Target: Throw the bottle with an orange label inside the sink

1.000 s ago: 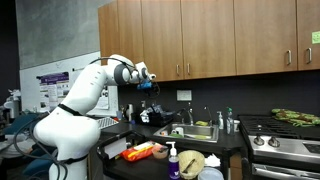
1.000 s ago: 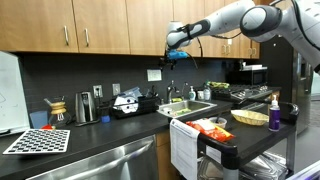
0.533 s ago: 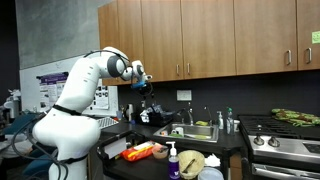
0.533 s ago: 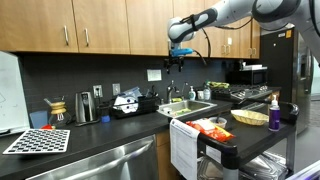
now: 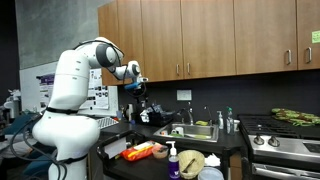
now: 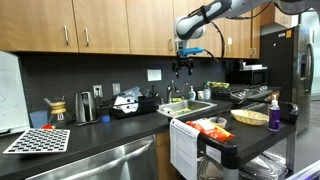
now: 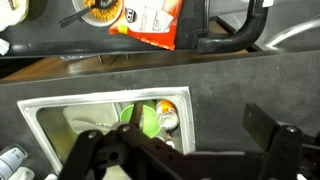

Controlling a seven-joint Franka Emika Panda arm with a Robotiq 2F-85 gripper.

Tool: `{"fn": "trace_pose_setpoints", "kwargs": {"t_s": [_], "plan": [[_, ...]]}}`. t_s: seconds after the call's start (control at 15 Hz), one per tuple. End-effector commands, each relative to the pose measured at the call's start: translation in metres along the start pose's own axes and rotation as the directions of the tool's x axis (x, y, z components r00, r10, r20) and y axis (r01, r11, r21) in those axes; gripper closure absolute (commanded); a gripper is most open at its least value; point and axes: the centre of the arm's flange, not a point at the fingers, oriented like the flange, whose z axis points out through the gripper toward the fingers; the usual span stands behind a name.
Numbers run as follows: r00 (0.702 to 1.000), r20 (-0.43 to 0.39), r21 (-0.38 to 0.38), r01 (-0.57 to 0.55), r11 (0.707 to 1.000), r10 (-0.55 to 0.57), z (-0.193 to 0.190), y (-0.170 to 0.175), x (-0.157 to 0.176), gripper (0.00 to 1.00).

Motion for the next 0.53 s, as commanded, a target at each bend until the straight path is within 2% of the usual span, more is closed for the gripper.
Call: {"fn": "trace_pose_setpoints", "kwargs": {"t_s": [0.0, 0.47], "plan": [[0.998, 0.062, 0.015, -0.020, 1.000, 0.019, 0.010, 0.029, -0.046, 0.00], [0.990, 0.121, -0.010, -0.076, 0.997, 0.077, 0.031, 0.081, -0.094, 0.00]]}}
